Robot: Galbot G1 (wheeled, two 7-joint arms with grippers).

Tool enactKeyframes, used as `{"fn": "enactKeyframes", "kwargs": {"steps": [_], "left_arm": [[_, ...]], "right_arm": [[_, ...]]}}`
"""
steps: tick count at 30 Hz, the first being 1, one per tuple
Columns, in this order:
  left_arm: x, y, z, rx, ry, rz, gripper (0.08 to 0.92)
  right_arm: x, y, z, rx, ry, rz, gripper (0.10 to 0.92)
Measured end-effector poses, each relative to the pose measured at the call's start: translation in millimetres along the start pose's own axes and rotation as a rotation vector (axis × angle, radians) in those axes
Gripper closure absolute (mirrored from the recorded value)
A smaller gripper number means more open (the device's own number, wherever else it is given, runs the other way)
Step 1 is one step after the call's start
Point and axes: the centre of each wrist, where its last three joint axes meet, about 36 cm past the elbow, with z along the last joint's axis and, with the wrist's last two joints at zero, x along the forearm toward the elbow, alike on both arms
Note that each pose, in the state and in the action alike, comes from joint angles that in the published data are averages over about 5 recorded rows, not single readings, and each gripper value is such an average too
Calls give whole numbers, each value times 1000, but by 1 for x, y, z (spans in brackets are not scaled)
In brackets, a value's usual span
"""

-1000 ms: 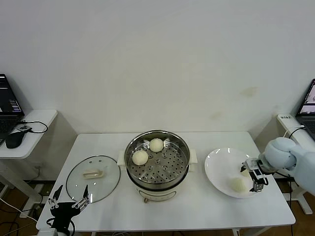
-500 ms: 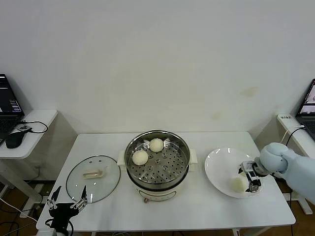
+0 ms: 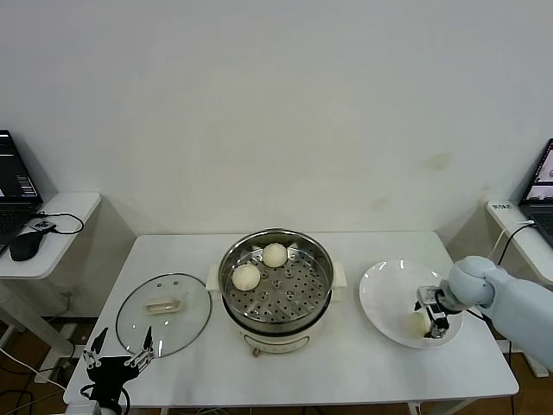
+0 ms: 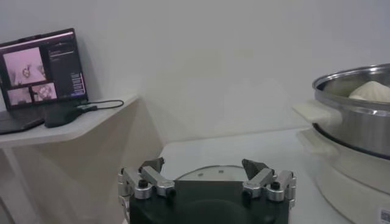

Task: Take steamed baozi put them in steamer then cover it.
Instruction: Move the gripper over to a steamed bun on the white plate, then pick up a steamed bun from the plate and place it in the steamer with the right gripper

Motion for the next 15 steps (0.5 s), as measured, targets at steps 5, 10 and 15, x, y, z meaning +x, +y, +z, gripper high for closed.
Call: {"fn": "enactKeyframes", "kwargs": {"steps": [5,10,15], "left_arm": [[1,0,-1,0,-2,1,177],[2,0,-3,0,-7,2,177],[2,-1,-5,2,-12,5,177]], "right_arm": [[5,-3,0,-6,-7,5,422],[17,-8,1,-12,-15,8,451],[39,-18,1,-17,-29,23,456]]}}
